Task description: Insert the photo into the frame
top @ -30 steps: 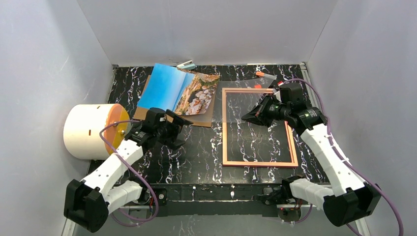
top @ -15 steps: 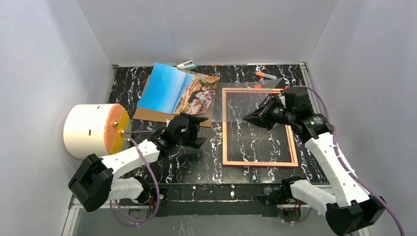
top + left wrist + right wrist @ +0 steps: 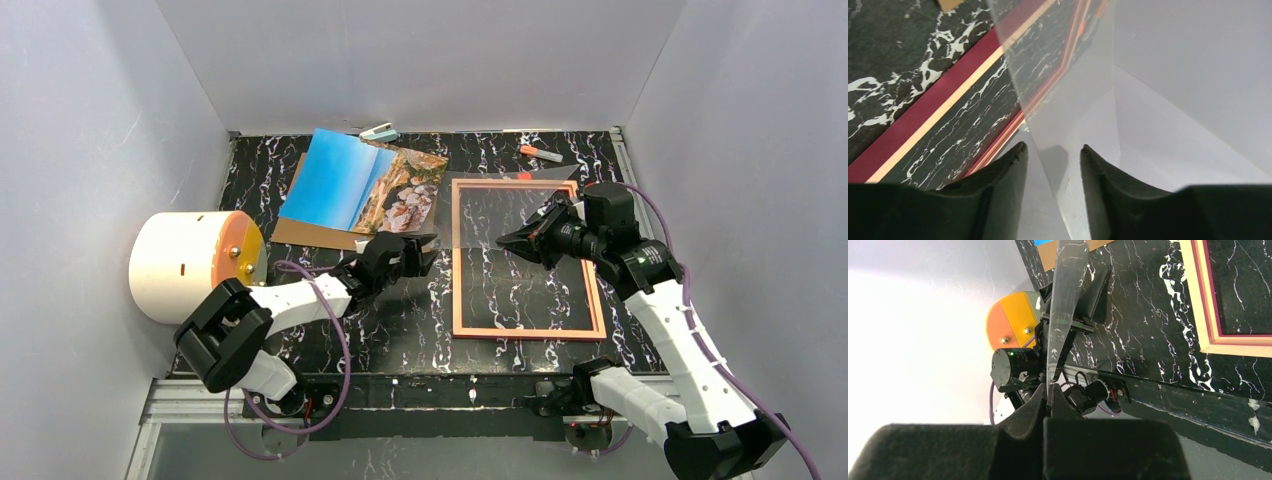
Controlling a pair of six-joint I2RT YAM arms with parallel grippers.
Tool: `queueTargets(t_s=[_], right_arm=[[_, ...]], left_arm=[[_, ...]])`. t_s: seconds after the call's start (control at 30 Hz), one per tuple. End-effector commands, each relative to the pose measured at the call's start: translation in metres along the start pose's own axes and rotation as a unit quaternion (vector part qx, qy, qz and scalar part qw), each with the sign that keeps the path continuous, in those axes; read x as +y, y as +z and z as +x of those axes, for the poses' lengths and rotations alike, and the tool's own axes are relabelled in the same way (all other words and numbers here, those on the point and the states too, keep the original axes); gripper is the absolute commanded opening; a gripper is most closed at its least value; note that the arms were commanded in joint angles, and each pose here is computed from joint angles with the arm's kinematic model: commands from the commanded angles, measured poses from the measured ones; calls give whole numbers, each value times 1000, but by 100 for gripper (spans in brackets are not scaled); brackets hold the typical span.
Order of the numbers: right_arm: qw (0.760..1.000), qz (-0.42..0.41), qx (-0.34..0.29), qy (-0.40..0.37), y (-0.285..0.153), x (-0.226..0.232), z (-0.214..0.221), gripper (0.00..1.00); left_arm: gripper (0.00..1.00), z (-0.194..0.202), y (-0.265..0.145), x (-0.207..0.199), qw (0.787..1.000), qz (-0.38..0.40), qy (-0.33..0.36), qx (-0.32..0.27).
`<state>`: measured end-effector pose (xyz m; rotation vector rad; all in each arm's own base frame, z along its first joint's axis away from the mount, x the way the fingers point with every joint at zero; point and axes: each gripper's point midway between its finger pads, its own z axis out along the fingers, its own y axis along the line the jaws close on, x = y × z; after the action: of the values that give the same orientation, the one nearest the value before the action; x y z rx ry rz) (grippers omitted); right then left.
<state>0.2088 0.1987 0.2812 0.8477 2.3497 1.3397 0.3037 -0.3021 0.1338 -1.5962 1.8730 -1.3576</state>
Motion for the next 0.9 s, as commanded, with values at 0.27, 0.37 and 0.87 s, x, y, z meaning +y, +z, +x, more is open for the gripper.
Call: queueTargets(t_s=[0.27, 0.37, 0.87], right_arm=[[999, -10, -49, -11, -18, -1, -5, 8], [998, -9, -64, -6, -25, -8, -4, 31], [966, -130, -212, -76, -103, 56, -23, 82]], left_arm=[[0, 38, -2, -48, 999, 23, 18, 32], [0, 44, -8, -61, 998, 39, 8, 45], [0, 110, -58, -180, 976, 163, -15, 142]])
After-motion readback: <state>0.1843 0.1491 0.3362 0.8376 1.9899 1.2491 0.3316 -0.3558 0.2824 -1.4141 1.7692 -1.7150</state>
